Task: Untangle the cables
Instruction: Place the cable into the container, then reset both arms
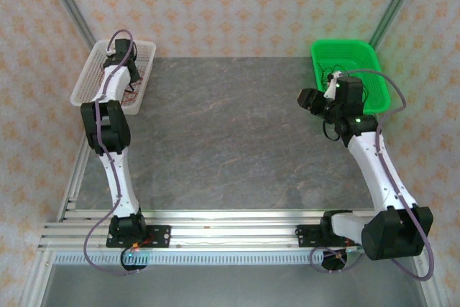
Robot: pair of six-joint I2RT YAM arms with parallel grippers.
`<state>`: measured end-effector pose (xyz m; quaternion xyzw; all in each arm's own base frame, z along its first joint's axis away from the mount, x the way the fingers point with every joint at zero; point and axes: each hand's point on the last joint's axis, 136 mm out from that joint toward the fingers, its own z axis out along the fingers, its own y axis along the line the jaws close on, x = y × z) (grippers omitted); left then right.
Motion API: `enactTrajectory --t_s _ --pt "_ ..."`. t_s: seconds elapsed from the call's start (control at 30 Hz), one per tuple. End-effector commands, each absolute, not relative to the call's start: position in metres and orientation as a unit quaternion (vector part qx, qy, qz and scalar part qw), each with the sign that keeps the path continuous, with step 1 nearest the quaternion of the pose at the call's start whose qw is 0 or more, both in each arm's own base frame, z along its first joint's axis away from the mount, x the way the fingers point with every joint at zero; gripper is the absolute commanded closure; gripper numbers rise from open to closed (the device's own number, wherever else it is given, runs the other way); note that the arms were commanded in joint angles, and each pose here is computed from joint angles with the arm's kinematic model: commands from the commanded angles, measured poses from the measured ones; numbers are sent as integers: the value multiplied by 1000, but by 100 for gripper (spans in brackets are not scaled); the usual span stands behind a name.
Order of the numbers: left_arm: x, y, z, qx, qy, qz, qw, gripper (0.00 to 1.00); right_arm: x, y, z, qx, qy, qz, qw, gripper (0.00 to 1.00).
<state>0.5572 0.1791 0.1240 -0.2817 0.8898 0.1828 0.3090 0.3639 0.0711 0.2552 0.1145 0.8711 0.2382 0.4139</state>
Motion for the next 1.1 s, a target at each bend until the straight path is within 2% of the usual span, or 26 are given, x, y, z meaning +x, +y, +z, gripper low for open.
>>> enactTrajectory --t_s 0.0,0.07,0.17,0.3,0.5,0.63,0.67,0.8,0.9,1.07 --pt "559 172 135 -284 892 166 311 39 370 70 263 112 868 230 426 44" --pt "560 172 150 -285 887 163 324 27 370 70 264 111 868 229 426 44" --pt "558 171 177 -289 879 161 344 15 370 71 264 110 868 229 426 44" --pt "553 166 214 -288 866 154 380 14 371 70 262 110 868 228 428 43" --pt "530 140 277 -266 820 125 492 10 375 63 251 106 867 202 443 40" --pt "509 118 306 -243 786 89 562 10 382 48 234 100 861 155 474 38" --pt "501 112 312 -234 776 81 581 10 380 42 240 97 849 139 500 37" --pt "462 89 313 -206 737 56 642 10 377 25 234 78 814 84 569 35" --pt "422 82 292 -200 701 51 683 6 370 20 228 55 783 58 617 34" --pt "369 90 233 -237 690 73 680 2 359 12 202 47 760 27 648 33"
